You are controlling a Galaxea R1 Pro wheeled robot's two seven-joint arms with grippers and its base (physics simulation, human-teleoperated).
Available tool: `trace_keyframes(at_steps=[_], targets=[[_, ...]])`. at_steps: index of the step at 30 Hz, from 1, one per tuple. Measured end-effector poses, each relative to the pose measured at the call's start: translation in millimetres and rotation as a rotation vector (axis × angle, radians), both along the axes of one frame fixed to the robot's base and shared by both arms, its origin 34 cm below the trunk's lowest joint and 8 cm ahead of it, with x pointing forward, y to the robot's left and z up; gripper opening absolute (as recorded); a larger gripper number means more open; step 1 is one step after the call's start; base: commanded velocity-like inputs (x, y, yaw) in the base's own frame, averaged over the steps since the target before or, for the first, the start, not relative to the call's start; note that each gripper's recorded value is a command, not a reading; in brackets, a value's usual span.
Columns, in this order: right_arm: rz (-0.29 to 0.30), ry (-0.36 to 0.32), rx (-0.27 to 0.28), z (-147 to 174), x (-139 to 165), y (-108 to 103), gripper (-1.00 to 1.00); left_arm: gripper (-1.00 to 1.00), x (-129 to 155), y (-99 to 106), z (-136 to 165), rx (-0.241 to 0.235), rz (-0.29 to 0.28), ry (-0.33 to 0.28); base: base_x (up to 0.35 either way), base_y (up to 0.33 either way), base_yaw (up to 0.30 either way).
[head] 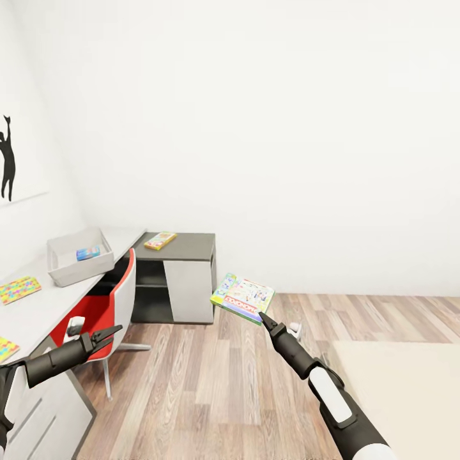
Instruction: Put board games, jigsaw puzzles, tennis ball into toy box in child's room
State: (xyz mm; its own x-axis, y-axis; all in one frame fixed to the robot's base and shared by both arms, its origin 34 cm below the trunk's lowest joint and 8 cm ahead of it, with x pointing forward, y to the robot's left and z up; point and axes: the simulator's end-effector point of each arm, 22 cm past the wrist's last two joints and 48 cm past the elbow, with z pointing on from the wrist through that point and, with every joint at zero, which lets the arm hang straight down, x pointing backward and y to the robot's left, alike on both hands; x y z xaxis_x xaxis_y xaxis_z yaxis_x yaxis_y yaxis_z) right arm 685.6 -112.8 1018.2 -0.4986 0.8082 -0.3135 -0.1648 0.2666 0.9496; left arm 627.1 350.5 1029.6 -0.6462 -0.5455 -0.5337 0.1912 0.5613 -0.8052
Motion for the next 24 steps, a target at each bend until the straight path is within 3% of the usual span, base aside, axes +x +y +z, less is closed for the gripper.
trace_keyframes(at_steps=[19, 24], targets=[[-0.001, 0.018, -0.002, -12.3, 0.5, 0.3, -1.00, 1.00, 0.5, 0.1, -12.3, 0.001, 0.000, 0.023, 0.000, -0.027, 0.000], [-0.001, 0.026, -0.002, -16.3, 0.4, 0.6, -1.00, 1.00, 0.6, 0.0, -15.4, 0.000, 0.000, 0.030, 0.000, -0.161, 0.000]])
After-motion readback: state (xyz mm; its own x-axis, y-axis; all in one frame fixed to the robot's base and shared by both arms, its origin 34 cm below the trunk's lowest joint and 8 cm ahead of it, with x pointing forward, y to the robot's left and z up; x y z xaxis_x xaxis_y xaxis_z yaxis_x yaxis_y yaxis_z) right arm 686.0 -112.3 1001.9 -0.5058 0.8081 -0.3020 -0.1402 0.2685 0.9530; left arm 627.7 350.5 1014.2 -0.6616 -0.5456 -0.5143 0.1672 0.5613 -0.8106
